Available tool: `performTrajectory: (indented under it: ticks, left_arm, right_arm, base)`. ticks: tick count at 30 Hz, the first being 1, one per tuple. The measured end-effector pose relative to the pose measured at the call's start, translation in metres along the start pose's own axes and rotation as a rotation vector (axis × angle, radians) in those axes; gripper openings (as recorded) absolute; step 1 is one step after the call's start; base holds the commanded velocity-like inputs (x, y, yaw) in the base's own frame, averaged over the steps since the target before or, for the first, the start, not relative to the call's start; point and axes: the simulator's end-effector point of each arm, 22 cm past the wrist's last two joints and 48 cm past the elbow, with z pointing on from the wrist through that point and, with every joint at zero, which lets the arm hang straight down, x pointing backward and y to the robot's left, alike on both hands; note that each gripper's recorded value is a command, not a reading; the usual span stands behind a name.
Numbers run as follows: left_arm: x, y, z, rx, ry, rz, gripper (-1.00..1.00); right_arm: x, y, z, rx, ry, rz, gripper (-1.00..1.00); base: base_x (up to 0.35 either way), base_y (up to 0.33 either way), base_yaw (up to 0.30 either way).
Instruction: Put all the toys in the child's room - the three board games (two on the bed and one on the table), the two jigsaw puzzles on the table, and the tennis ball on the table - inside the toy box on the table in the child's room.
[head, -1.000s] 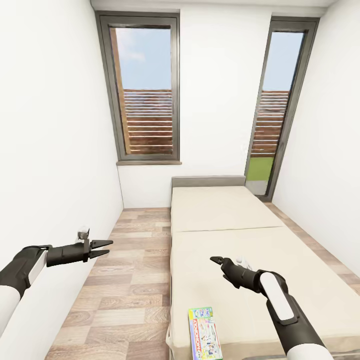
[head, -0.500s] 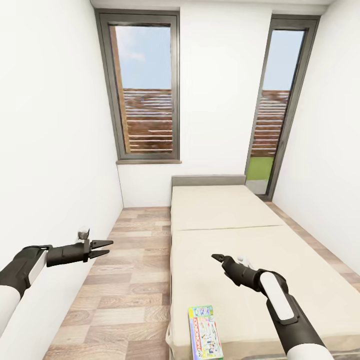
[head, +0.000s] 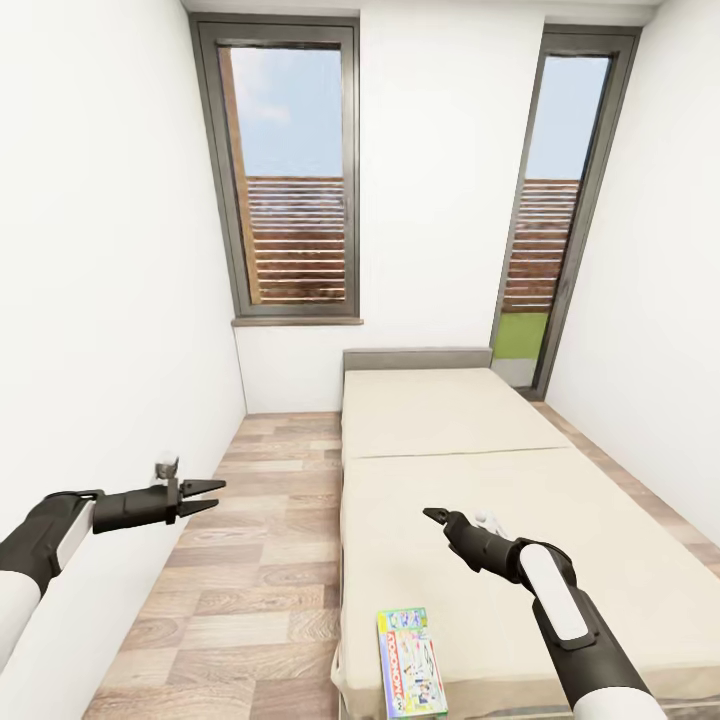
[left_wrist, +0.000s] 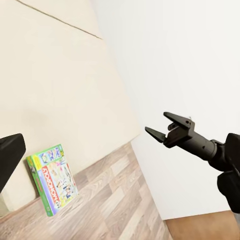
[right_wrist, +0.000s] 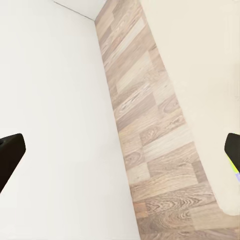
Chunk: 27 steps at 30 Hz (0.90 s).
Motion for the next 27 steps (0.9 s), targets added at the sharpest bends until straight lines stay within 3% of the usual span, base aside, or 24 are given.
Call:
performTrajectory:
  ticks: [16,27]
  left_arm:
    - [-0.003,-0.002,-0.005,0.003,-0.003,-0.017,1.0]
    - [0.007,0.012,0.001,0.002,0.007,-0.017,1.0]
  right_arm:
    - [0.0,-0.002,0.0,0.002,0.002,0.003,1.0]
    - [0.005,-0.016,0.009,0.003,0.001,0.005,1.0]
  base:
    - [0.0,0.0,0.0]
    - [-0.044,0.0,0.0]
